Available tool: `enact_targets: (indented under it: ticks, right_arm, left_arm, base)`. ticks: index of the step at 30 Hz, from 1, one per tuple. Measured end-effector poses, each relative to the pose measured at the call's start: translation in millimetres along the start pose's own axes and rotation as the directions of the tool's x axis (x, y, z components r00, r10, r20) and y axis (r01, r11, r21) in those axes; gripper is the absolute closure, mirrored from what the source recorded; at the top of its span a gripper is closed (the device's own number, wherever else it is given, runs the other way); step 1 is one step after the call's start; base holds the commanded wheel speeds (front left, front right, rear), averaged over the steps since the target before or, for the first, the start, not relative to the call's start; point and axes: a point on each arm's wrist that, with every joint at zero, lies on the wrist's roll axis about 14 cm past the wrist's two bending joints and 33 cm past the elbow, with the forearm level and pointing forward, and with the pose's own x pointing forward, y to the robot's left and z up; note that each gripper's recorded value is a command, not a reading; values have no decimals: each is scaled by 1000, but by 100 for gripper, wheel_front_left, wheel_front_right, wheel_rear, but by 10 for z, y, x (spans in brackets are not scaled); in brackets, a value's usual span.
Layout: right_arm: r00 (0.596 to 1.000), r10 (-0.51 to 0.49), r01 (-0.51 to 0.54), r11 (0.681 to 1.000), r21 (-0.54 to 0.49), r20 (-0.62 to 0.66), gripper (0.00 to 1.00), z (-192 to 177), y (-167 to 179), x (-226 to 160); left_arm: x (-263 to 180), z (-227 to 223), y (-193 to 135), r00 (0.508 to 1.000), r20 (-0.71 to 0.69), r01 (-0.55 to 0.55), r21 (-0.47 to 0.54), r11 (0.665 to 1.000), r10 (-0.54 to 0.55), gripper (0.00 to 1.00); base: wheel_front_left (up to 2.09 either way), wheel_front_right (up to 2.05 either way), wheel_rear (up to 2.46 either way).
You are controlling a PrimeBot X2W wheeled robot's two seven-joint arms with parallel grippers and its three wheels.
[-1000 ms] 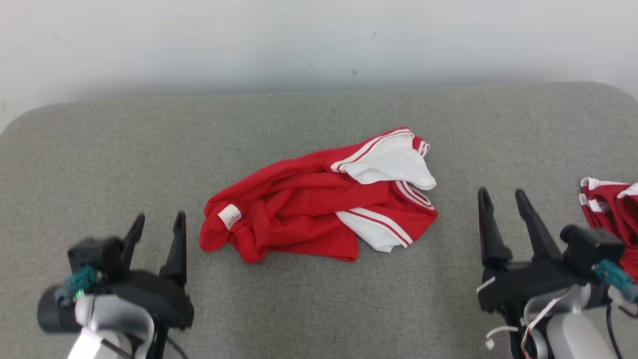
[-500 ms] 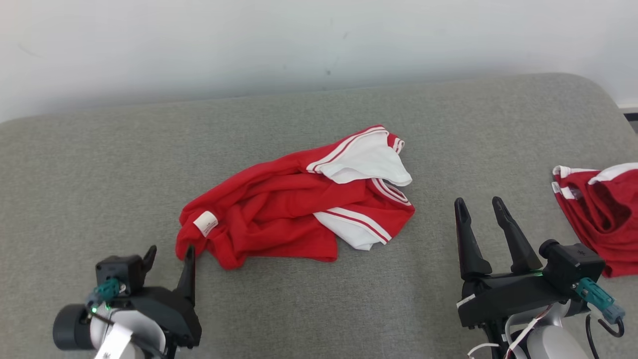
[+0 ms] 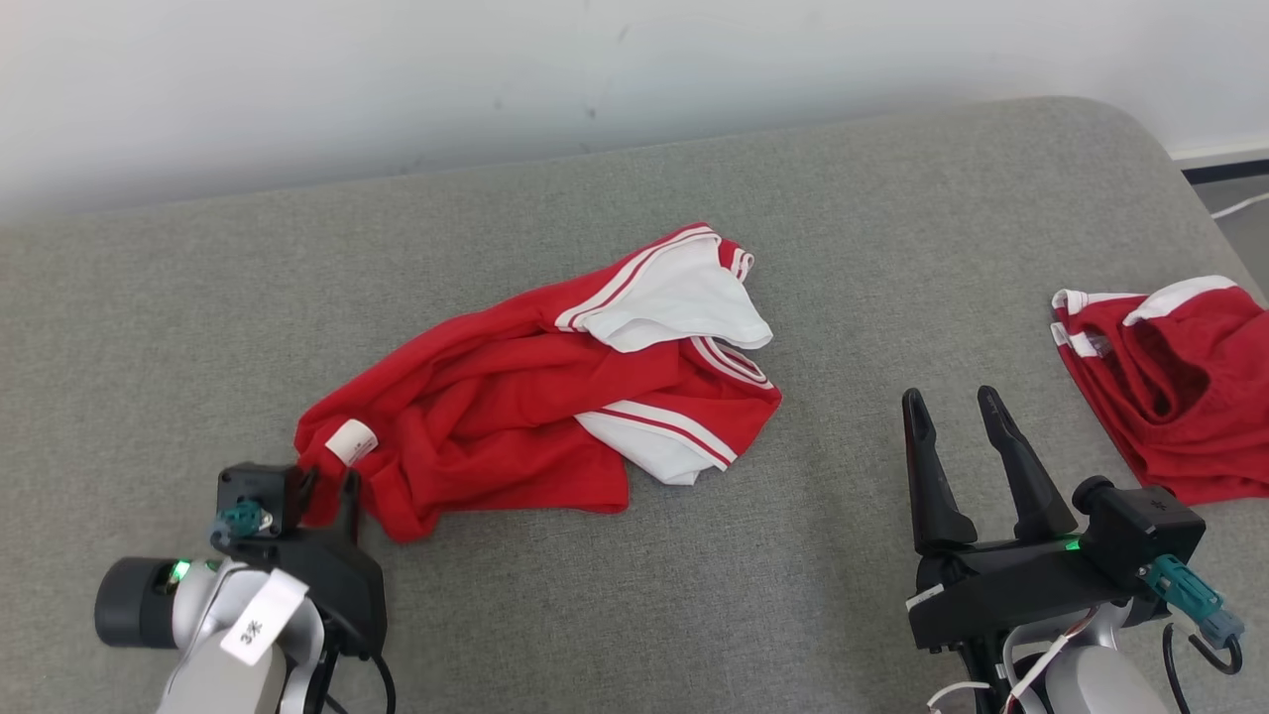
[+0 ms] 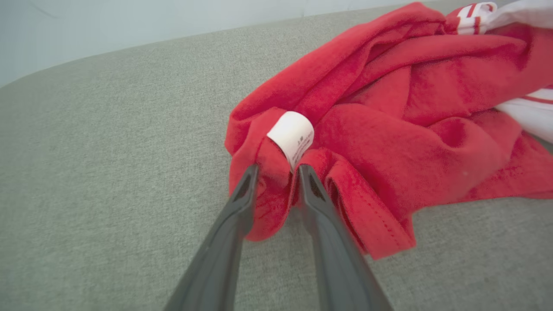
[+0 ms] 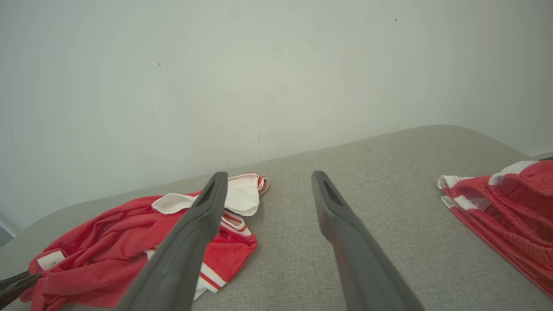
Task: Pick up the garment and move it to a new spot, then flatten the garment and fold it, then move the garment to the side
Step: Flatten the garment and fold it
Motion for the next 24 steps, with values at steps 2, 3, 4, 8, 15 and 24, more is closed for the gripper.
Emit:
enact_targets:
  ticks: [2,3,4,8,15,24]
  right_arm:
    - [1000,-7,7,1000,-1,0,0,-5,-24,-1]
    - [1000,-8,8,1000,-2,-2,0,-9,-28,-2]
    - [1000,-9,9,1000,-2,-3,0,-14,-31,-3]
    - [1000,-12,12,1000,-3,-6,0,-26,-40,-8]
    - [1000,-10,10,1000,-10,-8,0,-32,-37,-15]
    - [1000,-1,1,1000,-13,-1,0,-21,-8,-20]
  left_arm:
    - [47,22,1,1000,-1,0,1,1000,0,61]
    - [60,23,1,1000,-3,-1,3,1000,1,68]
    - [66,5,2,1000,-9,-1,4,1000,1,69]
    - [72,-136,24,999,-53,-8,15,1000,8,66]
    - [106,-163,105,997,-75,-35,26,999,36,0]
    - [147,-82,177,996,-60,-62,13,998,62,28]
  base:
    - [0,0,0]
    - [0,0,0]
    - [0,0,0]
    - [0,0,0]
    - [0,0,0]
    - [0,0,0]
